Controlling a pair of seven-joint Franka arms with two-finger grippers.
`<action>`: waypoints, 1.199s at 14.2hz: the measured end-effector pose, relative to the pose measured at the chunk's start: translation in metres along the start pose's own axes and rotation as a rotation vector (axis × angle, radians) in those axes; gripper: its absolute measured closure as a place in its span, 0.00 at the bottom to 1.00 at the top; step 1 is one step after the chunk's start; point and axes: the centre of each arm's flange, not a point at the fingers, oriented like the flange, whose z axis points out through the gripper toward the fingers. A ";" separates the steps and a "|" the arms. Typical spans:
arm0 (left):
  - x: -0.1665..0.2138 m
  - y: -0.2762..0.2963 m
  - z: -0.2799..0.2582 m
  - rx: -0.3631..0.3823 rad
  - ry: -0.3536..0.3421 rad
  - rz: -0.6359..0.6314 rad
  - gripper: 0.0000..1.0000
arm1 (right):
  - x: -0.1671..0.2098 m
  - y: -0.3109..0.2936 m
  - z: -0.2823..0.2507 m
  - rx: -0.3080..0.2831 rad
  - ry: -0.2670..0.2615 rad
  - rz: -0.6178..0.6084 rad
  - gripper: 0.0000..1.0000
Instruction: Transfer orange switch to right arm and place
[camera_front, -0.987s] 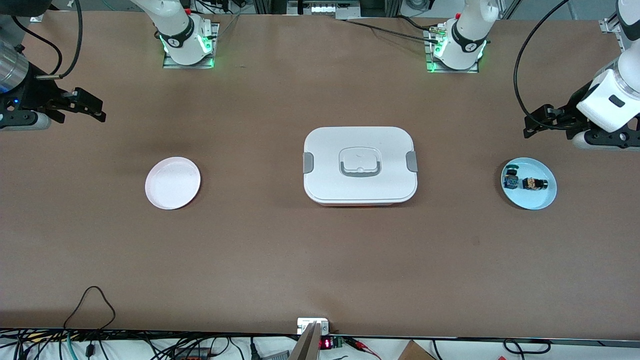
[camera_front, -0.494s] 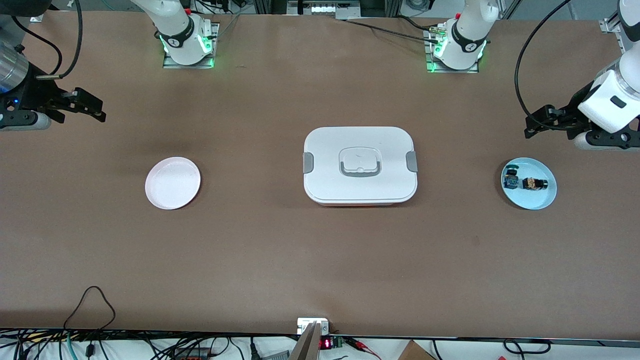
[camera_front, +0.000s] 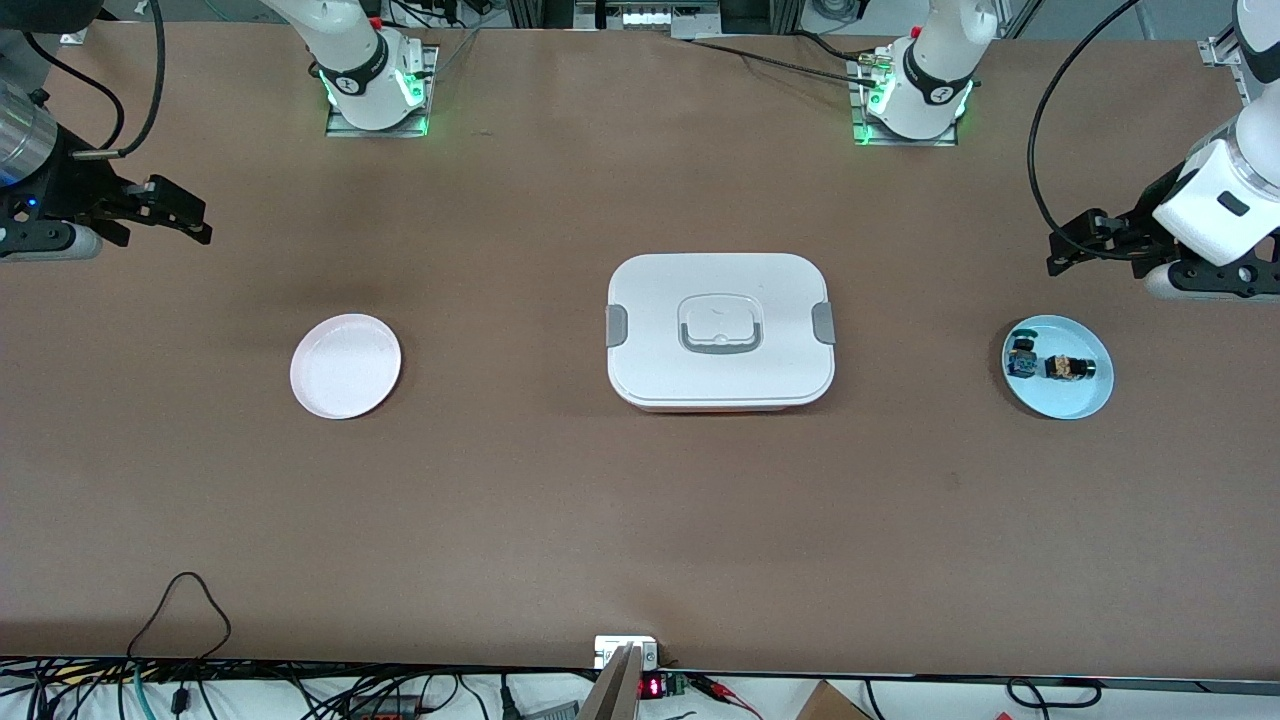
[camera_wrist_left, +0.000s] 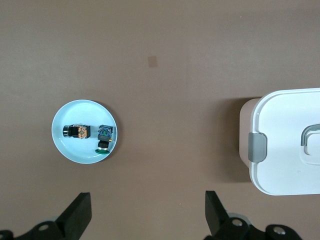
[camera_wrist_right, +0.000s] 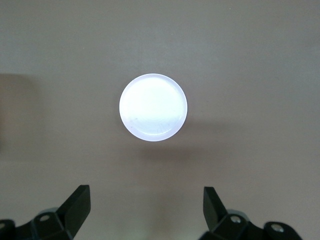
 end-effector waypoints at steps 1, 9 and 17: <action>0.000 0.000 0.000 0.000 -0.003 0.000 0.00 | 0.000 0.000 0.000 0.000 0.000 0.000 0.00; 0.017 -0.035 0.041 -0.002 -0.087 -0.060 0.00 | 0.000 0.000 0.000 0.000 0.000 0.000 0.00; 0.056 -0.122 0.152 0.131 -0.178 -0.077 0.04 | 0.000 0.000 0.000 0.000 0.000 0.000 0.00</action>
